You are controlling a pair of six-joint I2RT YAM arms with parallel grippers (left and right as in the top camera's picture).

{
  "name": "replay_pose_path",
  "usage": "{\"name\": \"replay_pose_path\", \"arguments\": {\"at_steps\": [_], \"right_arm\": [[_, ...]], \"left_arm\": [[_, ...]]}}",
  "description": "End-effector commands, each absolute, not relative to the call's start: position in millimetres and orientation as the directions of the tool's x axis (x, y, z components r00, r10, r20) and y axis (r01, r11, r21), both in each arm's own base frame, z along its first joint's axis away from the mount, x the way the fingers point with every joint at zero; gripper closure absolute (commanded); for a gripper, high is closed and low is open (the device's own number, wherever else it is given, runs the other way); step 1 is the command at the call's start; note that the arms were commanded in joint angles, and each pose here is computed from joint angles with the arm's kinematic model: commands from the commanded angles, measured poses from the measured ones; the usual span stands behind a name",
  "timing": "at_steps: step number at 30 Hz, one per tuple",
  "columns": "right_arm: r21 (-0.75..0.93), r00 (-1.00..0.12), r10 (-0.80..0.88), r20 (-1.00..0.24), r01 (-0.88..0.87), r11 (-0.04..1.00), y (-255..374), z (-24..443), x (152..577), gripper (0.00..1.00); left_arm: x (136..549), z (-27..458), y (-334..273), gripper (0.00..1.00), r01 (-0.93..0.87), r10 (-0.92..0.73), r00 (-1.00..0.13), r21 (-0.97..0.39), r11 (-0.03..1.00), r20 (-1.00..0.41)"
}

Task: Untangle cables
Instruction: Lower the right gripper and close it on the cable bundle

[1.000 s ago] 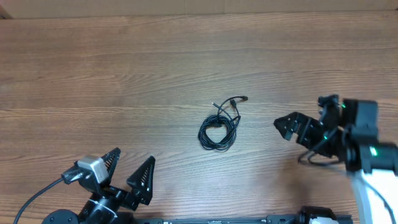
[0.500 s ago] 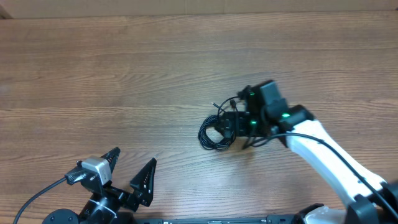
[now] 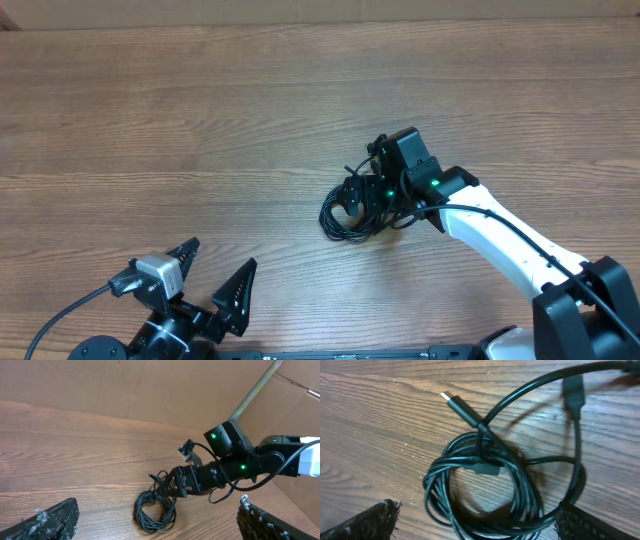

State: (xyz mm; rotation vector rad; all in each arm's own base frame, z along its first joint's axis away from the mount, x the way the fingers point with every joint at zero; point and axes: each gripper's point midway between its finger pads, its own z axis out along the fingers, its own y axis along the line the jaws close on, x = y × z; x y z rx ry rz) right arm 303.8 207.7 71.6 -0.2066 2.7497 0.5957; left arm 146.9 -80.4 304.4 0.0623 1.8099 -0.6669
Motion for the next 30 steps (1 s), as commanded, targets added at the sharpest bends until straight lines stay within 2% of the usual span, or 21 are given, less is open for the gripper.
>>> {"name": "replay_pose_path", "arguments": {"at_steps": [1,4,11,22,24,27,30], "right_arm": [[0.332,-0.925,-0.086,-0.371,-0.218,0.918,201,72,311,0.00],[0.329,-0.927,-0.087,-0.364,-0.216,0.919,200,71,309,0.00],[0.269,-0.963,-0.075,-0.258,-0.146,0.952,181,57,288,0.00],[0.306,-0.953,0.158,-0.257,0.075,0.949,179,58,302,0.00],[0.309,-0.952,0.176,-0.249,0.094,0.946,179,56,302,0.03],[0.302,-0.951,0.183,-0.251,0.102,0.948,178,53,304,0.12],[0.296,-0.953,0.182,-0.243,0.106,0.949,179,45,307,0.12]], "left_arm": [[147,304,-83,0.01,0.382,-0.265,-0.352,-0.396,0.835,-0.898],[147,304,-83,0.00,0.382,-0.265,-0.351,-0.396,0.835,-0.898],[147,304,-83,0.00,0.382,-0.265,-0.352,-0.396,0.835,-0.898],[147,304,-83,0.00,0.382,-0.266,-0.352,-0.397,0.834,-0.897],[147,304,-83,0.01,0.381,-0.269,-0.353,-0.401,0.833,-0.896],[147,304,-83,0.00,0.381,-0.269,-0.353,-0.401,0.833,-0.896],[147,304,-83,0.00,0.381,-0.269,-0.353,-0.401,0.833,-0.896]]}}
